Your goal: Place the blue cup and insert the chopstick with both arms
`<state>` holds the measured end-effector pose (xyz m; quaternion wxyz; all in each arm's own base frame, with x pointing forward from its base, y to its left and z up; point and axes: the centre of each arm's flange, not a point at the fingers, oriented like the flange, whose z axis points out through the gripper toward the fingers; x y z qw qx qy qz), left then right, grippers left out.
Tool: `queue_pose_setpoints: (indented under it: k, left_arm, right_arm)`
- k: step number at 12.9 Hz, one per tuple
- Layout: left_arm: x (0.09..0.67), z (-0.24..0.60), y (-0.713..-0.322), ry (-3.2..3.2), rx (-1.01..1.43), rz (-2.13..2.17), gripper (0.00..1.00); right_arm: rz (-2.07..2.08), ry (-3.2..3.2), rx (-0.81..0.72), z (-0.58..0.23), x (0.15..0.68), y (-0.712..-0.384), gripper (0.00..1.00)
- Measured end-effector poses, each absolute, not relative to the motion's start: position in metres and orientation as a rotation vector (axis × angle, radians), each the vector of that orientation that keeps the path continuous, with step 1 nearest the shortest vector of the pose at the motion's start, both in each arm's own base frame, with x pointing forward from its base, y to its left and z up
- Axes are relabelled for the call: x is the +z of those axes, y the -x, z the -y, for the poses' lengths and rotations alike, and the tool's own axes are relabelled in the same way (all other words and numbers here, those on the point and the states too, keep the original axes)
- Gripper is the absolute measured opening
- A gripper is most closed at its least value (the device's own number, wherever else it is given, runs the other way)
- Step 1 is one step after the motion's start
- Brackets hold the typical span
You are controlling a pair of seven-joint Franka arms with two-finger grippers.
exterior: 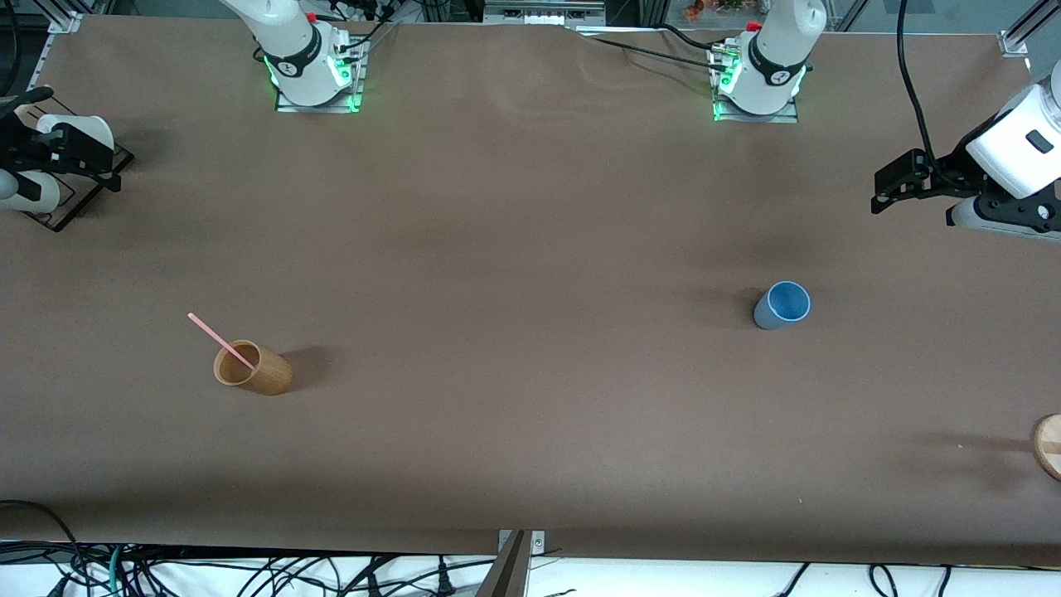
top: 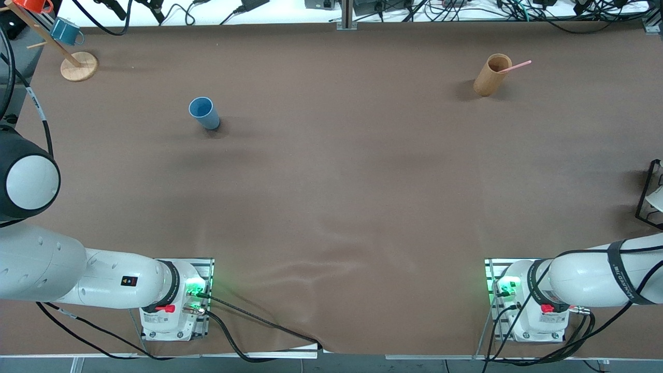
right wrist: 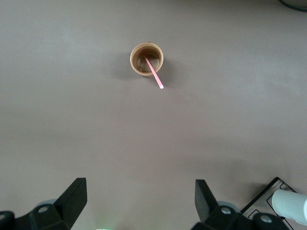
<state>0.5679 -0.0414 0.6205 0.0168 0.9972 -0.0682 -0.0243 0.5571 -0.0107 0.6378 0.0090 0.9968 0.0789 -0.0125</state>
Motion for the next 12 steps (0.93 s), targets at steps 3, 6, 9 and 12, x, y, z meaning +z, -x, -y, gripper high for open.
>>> queue_pose_setpoints:
  k: [3, 6, 9, 12]
  left_arm:
    - [0.6205, 0.0414, -0.5679, -3.1, -0.076, 0.212, 1.0]
    - [0.6205, 0.0414, -0.5679, -3.1, -0.075, 0.212, 1.0]
    - [0.6205, 0.0414, -0.5679, -3.1, -0.076, 0.212, 1.0]
    - [0.6192, 0.0414, -0.5686, -3.1, -0.079, 0.212, 1.0]
  right_arm:
    - [-0.25, -3.113, -0.035, 0.0103, 0.6389, -0.5566, 1.0]
    - [-0.251, -3.113, -0.024, 0.0104, 0.6414, -0.5562, 1.0]
    - [-0.258, -3.113, -0.025, 0.0104, 0.6416, -0.556, 1.0]
    - [-0.258, -3.112, -0.025, 0.0106, 0.6416, -0.556, 1.0]
